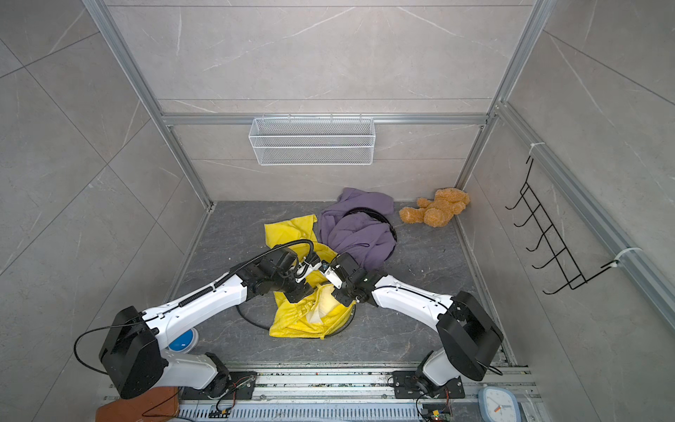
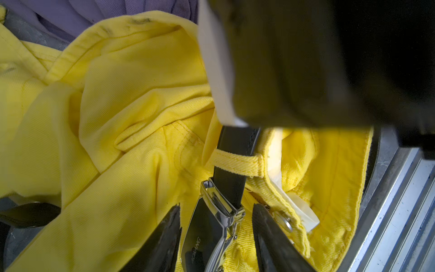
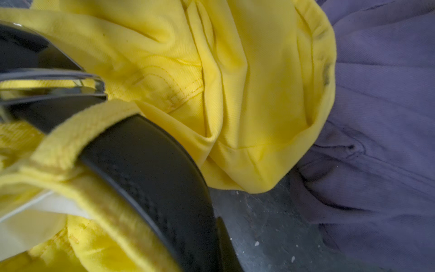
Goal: Remove the belt from the trousers
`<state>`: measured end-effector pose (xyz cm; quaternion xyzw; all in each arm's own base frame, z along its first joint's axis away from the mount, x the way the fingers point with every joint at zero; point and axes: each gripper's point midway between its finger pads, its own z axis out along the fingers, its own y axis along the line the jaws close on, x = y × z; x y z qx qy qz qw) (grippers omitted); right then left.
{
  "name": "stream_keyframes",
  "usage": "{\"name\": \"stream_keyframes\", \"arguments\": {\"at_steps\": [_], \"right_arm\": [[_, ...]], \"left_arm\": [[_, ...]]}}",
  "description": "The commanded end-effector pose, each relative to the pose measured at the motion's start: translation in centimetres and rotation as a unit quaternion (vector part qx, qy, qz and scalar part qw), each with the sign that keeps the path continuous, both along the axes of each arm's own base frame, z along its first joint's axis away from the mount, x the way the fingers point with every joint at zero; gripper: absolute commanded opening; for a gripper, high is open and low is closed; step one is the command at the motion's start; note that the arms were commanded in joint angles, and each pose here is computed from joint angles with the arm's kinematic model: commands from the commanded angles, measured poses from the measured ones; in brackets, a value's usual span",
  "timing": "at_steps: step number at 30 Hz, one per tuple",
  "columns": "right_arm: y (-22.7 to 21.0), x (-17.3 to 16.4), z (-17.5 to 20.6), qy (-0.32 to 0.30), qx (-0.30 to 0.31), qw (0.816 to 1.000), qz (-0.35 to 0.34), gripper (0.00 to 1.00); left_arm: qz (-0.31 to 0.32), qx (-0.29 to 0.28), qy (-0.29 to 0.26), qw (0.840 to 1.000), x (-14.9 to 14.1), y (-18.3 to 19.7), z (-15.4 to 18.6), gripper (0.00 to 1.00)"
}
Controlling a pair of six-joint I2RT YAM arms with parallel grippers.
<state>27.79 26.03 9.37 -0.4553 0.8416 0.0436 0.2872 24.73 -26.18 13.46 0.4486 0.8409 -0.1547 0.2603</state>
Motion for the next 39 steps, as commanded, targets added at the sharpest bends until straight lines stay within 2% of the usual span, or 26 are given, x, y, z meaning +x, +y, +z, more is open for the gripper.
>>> {"name": "stream_keyframes", "arguments": {"at_steps": [1,7,14,22,31,39], "right_arm": [[0.9,0.4,3.4,-0.028,0.03,0.999,0.012,0.1],[1.1,0.2,4.1,-0.027,0.037,0.999,0.013,0.09],[1.2,0.0,4.8,-0.024,0.046,0.999,0.015,0.09],[0.9,-0.2,4.7,-0.023,0.047,0.999,0.01,0.09],[2.0,-0.7,5.4,-0.006,0.094,0.996,0.006,0.09],[2.3,-0.6,6.1,-0.003,0.097,0.995,0.007,0.08]], "left_arm": [[-0.007,-0.029,-0.02,0.999,0.3,-1.2,2.1,0.5],[-0.003,-0.006,-0.017,1.0,0.1,-1.3,1.0,0.45],[0.012,-0.012,-0.021,1.0,0.7,-1.9,0.6,0.4],[0.017,-0.032,-0.014,0.999,-0.5,-1.7,0.3,0.43],[0.056,-0.075,-0.035,0.995,-1.2,-0.4,0.7,0.43],[0.059,-0.079,-0.04,0.994,-1.4,-0.1,0.7,0.43]]}}
